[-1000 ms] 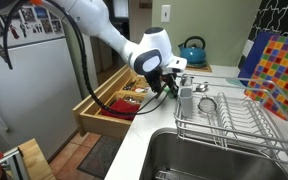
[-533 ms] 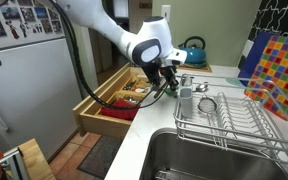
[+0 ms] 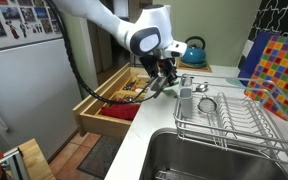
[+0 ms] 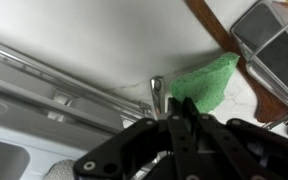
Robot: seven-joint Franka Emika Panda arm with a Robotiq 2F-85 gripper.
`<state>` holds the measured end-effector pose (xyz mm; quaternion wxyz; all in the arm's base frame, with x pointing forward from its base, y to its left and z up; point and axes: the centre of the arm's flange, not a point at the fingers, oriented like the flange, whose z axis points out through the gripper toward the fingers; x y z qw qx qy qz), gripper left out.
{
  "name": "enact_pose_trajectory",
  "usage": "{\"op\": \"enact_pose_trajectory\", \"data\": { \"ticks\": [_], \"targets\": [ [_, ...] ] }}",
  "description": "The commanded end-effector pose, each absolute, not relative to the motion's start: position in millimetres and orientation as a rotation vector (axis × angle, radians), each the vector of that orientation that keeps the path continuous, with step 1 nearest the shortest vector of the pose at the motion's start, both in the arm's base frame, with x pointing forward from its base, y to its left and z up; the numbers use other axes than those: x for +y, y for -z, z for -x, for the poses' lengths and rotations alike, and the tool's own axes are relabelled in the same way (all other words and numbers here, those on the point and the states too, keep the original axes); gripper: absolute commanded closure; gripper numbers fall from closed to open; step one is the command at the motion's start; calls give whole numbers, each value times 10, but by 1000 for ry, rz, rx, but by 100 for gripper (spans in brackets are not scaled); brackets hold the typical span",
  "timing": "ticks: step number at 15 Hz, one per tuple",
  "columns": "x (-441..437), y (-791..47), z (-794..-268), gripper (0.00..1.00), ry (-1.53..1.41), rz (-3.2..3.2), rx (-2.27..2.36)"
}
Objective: Put the green thing onto the dish rack
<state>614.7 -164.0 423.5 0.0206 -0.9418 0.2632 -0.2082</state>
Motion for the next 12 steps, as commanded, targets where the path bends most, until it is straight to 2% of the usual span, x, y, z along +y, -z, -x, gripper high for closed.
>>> {"op": "enact_pose_trajectory", "data": {
  "ticks": [1, 12],
  "targets": [
    [-1591, -4598, -5966, 95, 589, 2967, 777],
    [-1611, -5470, -5415, 95, 693, 3491, 300]
  ]
}}
